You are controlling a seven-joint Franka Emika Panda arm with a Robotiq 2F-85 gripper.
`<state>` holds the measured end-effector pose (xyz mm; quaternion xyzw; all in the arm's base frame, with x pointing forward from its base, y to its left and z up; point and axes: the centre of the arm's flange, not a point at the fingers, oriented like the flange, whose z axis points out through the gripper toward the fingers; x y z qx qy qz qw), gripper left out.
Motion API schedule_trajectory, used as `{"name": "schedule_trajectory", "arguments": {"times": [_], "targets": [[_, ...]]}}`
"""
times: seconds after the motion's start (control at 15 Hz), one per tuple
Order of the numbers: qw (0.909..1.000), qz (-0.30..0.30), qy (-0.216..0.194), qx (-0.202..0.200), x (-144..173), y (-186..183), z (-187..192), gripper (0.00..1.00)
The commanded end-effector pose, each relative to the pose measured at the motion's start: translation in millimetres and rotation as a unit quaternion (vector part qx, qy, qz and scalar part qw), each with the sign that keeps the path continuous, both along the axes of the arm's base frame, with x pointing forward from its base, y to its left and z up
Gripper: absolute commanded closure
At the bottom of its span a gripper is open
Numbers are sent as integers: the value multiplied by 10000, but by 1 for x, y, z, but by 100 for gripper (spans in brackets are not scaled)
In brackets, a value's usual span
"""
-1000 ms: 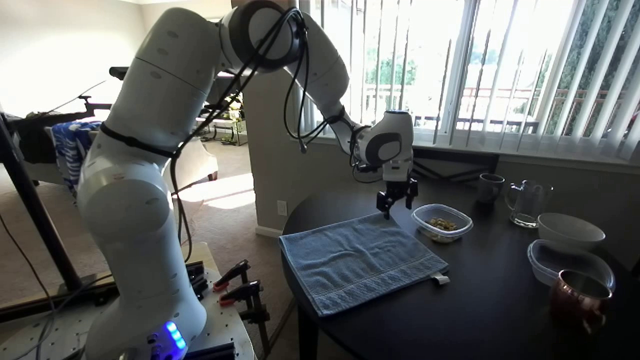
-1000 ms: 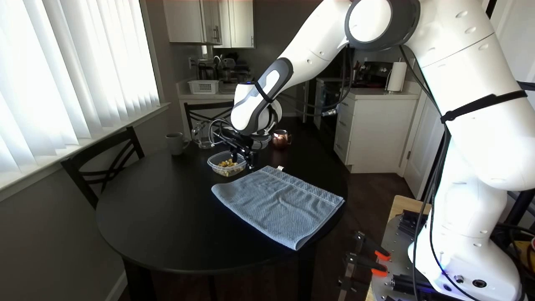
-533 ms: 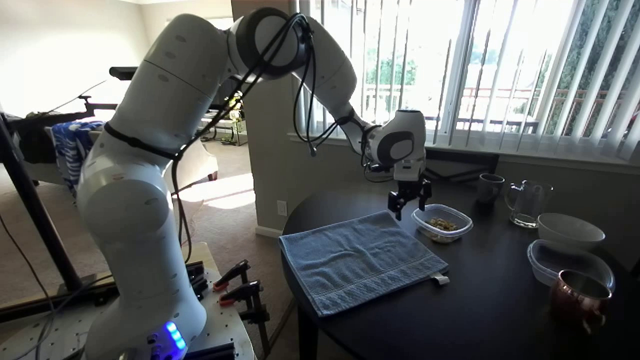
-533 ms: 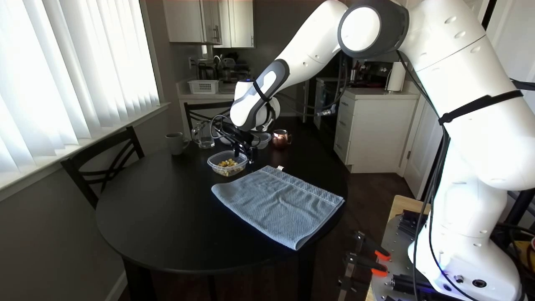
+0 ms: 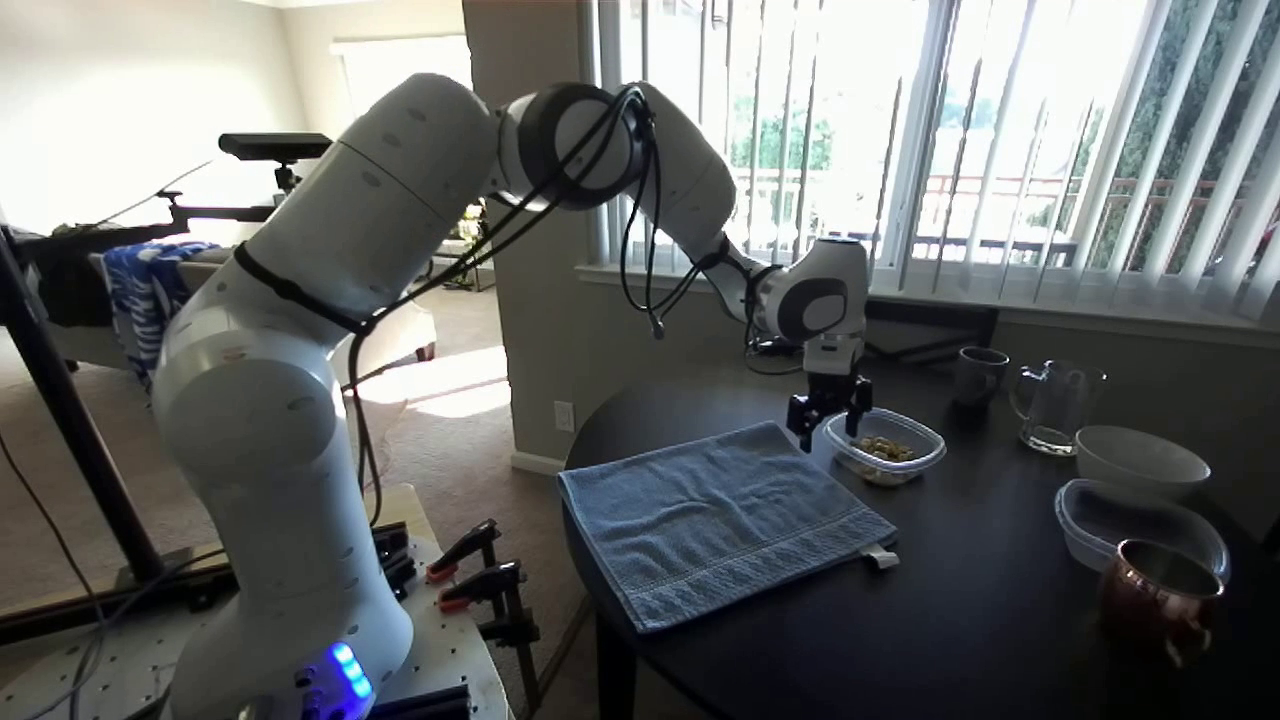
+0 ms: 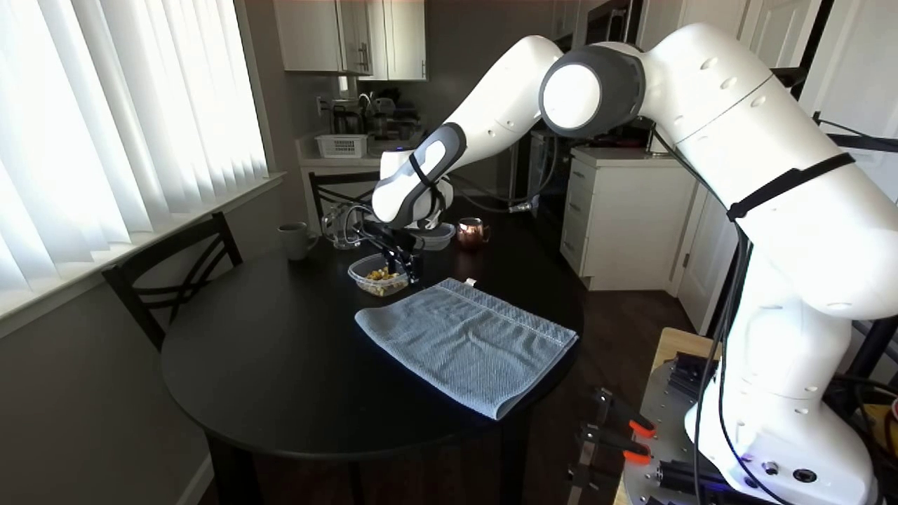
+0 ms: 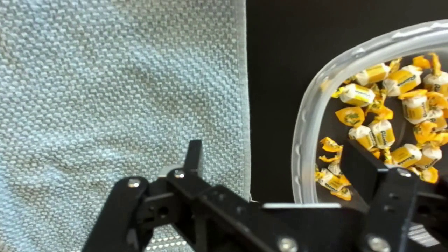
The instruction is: Pour the continents of the lunchbox onto the blue towel
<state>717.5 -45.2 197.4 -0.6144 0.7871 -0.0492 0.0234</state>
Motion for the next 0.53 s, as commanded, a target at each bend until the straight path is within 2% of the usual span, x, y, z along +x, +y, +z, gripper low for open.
{"name": "schedule_trajectory", "arguments": {"times": [0.0, 0.07, 0.13, 0.47], "targets": [[9997, -248, 65, 51, 24, -8, -3, 25], [9995, -276, 96, 74, 25, -10, -4, 25], [9995, -287, 113, 99, 26, -13, -5, 30], [9991, -401, 63, 113, 28, -19, -2, 63]]}}
